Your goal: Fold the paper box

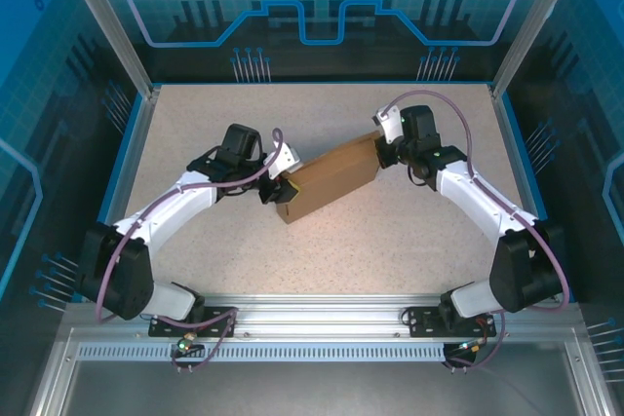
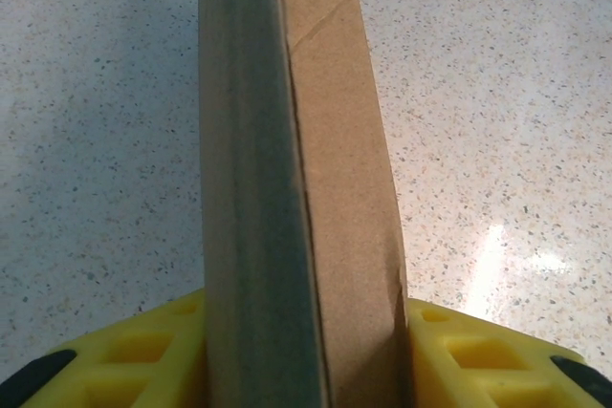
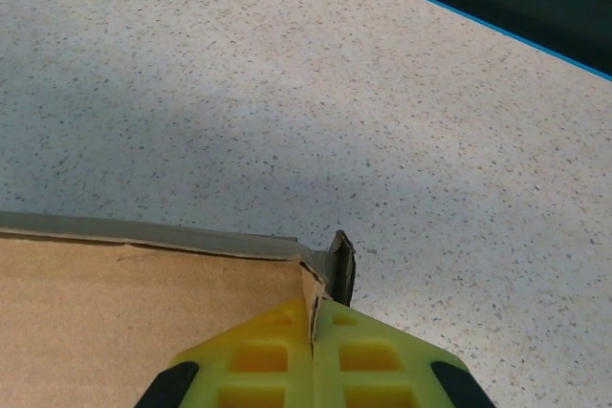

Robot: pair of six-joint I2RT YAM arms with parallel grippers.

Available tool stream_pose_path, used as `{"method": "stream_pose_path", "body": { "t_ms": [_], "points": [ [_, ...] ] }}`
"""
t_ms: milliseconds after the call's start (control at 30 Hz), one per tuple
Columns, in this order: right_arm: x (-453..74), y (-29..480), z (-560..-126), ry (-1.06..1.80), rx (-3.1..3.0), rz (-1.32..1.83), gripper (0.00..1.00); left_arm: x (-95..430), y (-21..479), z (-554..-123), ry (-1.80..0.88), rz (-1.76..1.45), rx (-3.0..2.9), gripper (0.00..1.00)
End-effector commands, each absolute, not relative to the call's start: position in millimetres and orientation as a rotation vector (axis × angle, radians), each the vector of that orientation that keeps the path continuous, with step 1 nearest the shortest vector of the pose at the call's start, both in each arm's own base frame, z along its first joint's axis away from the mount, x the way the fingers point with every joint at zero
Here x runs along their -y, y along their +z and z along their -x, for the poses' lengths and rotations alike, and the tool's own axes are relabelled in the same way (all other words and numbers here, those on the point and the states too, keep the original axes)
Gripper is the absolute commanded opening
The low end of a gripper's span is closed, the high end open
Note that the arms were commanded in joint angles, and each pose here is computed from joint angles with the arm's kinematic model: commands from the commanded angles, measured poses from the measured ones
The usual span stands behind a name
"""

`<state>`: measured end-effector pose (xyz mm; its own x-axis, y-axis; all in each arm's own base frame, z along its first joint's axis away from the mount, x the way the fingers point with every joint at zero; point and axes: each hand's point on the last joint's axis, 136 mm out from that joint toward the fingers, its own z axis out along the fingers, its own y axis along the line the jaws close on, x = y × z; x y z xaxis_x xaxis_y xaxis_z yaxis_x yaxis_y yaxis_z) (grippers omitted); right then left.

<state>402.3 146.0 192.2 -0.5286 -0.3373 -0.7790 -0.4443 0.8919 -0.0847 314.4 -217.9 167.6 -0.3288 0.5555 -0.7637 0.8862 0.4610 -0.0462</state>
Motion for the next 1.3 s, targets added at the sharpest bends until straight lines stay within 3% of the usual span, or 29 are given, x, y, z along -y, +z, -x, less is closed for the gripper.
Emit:
{"method": "stream_pose_path", "body": {
  "t_ms": [0, 233, 700, 1000, 1267],
  "points": [
    [-155.6, 175.5, -387.4, 0.183, -2.250, 0.538, 0.02, 216.4, 199.4, -342.0, -0.512, -1.147, -1.936, 0.51],
    [-162.0, 170.5, -390.8, 0.182, -2.275, 0.515, 0.02, 214.7, 202.2, -341.6, -0.504, -1.119, -1.918, 0.64],
    [-166.8, 173.2, -392.7, 0.178, -2.286, 0.516, 0.02, 197.3, 234.7, -353.7, -0.426, -0.887, -1.954, 0.76],
    [-166.0, 177.8, -393.9, 0.166, -2.290, 0.514, 0.02, 138.9, 234.0, -328.1, -0.354, -0.340, -2.124, 0.76],
    [-169.4, 178.0, -395.3, 0.178, -2.291, 0.522, 0.02, 128.6, 204.7, -304.7, -0.388, -0.200, -2.307, 0.61]
  ]
}}
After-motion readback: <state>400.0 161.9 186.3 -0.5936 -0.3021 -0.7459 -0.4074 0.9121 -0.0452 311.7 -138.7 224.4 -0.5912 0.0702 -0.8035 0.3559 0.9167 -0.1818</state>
